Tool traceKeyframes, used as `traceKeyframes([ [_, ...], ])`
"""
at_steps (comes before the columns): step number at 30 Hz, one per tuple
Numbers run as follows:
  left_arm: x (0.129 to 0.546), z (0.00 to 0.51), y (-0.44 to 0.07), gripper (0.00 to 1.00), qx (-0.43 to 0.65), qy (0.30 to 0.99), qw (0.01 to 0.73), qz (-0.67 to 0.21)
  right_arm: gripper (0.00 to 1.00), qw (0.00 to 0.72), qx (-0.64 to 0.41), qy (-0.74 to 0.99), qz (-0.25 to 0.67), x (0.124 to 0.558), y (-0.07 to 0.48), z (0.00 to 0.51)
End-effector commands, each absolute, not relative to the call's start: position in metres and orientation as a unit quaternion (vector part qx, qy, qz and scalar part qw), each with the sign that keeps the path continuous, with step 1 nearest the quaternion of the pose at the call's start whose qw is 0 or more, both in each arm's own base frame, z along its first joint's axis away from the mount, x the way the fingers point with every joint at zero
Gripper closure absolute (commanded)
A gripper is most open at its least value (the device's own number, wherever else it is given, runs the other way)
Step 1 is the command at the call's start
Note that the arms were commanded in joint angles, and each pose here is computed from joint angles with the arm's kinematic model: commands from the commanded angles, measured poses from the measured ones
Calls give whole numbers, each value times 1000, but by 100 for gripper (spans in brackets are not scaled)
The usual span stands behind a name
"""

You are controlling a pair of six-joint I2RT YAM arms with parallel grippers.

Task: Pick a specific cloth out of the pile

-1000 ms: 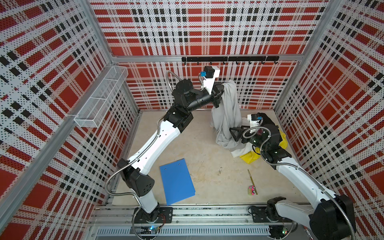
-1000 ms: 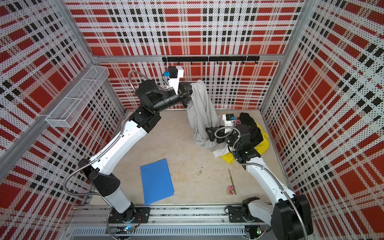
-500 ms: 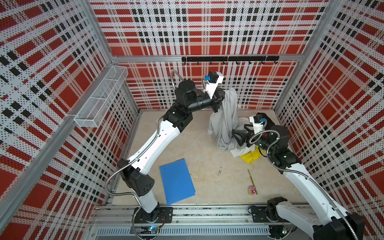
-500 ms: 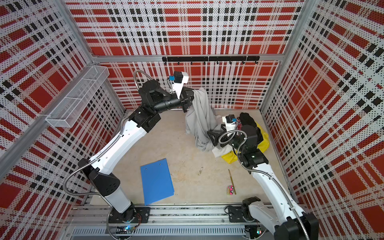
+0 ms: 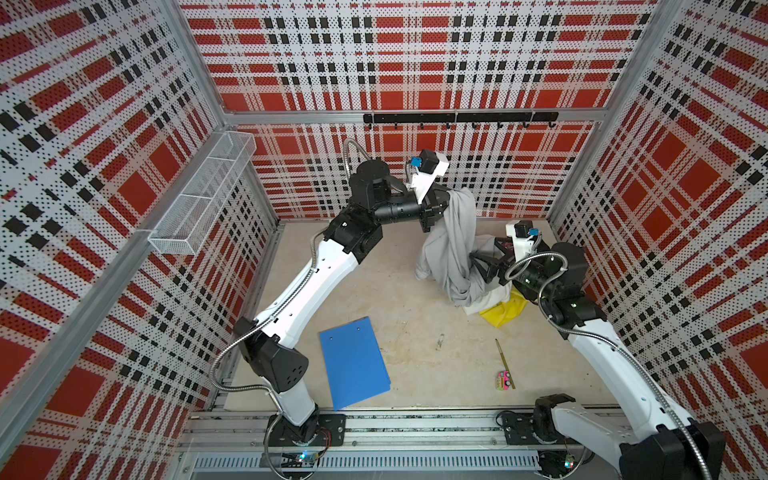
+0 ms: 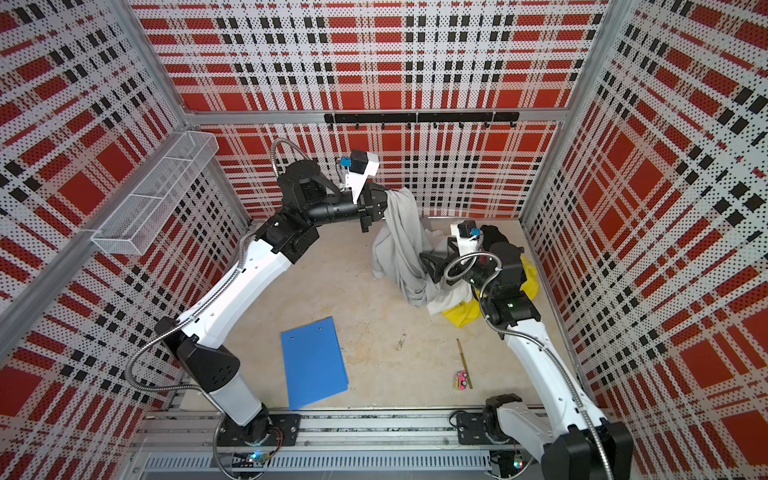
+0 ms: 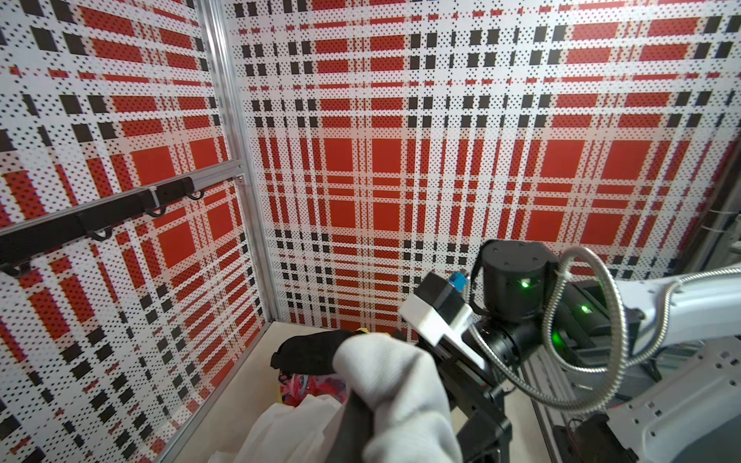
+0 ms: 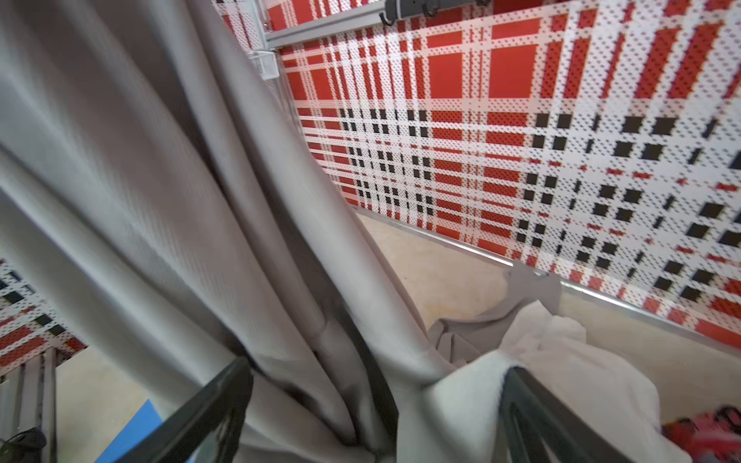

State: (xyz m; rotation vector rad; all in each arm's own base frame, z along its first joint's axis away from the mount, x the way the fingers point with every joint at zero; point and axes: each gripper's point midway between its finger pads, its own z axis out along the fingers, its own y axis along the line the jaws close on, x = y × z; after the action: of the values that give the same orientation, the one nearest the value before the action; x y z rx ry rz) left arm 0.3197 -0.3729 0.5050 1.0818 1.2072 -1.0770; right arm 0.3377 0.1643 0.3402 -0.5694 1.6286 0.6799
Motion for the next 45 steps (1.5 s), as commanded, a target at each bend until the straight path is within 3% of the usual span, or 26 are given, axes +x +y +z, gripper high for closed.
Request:
traceKeyframes([
  [1, 289, 537, -360, 100, 493, 458, 573, -468, 0, 596, -331, 641, 354, 323, 192, 368],
  [7, 290, 534, -362, 100, 498, 455, 562, -478, 0, 563, -352, 635, 395, 328, 213, 354],
  [9, 291, 534, -364, 100, 498, 455, 563, -478, 8, 554, -357, 633, 406, 326, 222, 350],
  [11, 292, 534, -365, 100, 498, 454, 563, -479, 27, 555, -357, 625, 417, 322, 230, 352],
  [14, 290, 534, -367, 100, 500, 450, 556, -489, 68, 560, -354, 612, 431, 321, 236, 360],
  [18, 292, 532, -366, 100, 497, 455, 554, -489, 98, 572, -341, 609, 432, 326, 236, 370],
  [24, 320, 529, -342, 94, 437, 500, 586, -465, 100, 616, -279, 613, 409, 331, 220, 389],
  [28, 343, 508, -317, 71, 367, 549, 612, -435, 100, 644, -241, 594, 418, 324, 209, 409],
  [29, 343, 502, -312, 57, 355, 554, 618, -431, 100, 650, -232, 590, 420, 323, 206, 413],
  [32, 335, 487, -301, 45, 332, 562, 629, -423, 100, 671, -212, 573, 421, 320, 199, 434],
  [34, 331, 481, -293, 22, 312, 571, 637, -412, 100, 682, -206, 559, 424, 319, 198, 453],
  [37, 327, 467, -281, 1, 284, 589, 645, -397, 100, 696, -196, 537, 434, 320, 198, 484],
  [45, 307, 428, -255, 1, 245, 609, 646, -389, 100, 733, -168, 477, 454, 323, 198, 564],
])
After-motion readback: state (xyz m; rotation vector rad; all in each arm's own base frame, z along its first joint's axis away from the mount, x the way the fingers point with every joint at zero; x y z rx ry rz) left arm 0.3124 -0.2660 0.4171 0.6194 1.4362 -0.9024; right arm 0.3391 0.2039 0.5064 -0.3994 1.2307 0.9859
